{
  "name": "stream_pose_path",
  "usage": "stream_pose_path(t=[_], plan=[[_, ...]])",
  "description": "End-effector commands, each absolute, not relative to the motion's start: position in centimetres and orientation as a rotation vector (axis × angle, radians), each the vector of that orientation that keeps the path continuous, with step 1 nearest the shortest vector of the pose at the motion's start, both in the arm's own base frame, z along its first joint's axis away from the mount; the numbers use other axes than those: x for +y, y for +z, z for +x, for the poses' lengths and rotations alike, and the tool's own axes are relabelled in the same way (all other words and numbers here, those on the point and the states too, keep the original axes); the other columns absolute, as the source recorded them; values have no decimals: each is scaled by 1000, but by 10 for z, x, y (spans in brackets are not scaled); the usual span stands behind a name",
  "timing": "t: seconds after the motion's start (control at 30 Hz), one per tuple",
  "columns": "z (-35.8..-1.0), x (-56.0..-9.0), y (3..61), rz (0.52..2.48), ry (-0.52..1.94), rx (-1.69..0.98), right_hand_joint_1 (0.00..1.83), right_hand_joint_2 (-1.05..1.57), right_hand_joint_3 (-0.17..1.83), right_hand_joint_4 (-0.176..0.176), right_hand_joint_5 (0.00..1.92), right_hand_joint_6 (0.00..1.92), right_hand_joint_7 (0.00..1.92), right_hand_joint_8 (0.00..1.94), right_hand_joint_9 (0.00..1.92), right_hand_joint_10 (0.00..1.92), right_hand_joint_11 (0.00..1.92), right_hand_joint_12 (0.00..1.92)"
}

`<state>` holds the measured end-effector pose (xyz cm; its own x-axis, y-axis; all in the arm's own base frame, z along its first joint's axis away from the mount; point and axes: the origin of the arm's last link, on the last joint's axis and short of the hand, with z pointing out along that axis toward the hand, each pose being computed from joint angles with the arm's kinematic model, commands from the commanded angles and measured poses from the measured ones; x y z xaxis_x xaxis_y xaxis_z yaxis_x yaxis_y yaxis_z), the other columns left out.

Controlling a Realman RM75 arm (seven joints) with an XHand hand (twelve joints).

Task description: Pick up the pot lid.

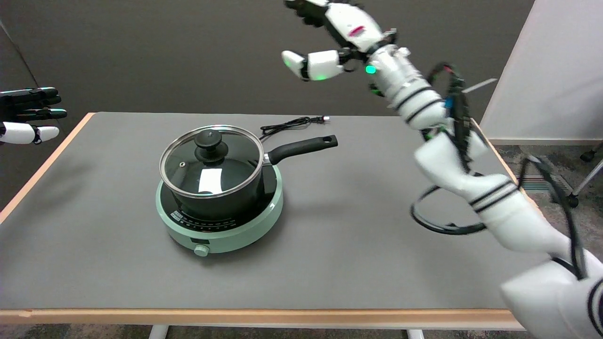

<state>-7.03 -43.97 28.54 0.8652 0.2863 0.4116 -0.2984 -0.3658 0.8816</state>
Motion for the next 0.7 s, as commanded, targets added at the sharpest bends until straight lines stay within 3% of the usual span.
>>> stream_pose_path(t=[0.03, 0.17, 0.33, 0.57, 0.7], plan=[[-54, -500, 154, 1986, 456, -279, 679, 517, 919, 34, 366, 155, 491, 176, 527, 325, 375, 768], [-35, -470, 141, 2057, 385, -62, 730, 518, 926, 16, 369, 155, 491, 183, 521, 330, 362, 754], [-20, -447, 134, 2112, 361, 4, 753, 521, 935, 12, 386, 161, 502, 188, 524, 335, 365, 762], [-29, -417, 110, 2193, 253, 202, 793, 548, 903, 10, 435, 193, 580, 213, 586, 359, 385, 832], [-36, -403, 111, 2201, 271, 165, 829, 551, 905, 18, 460, 201, 622, 223, 612, 389, 398, 883]])
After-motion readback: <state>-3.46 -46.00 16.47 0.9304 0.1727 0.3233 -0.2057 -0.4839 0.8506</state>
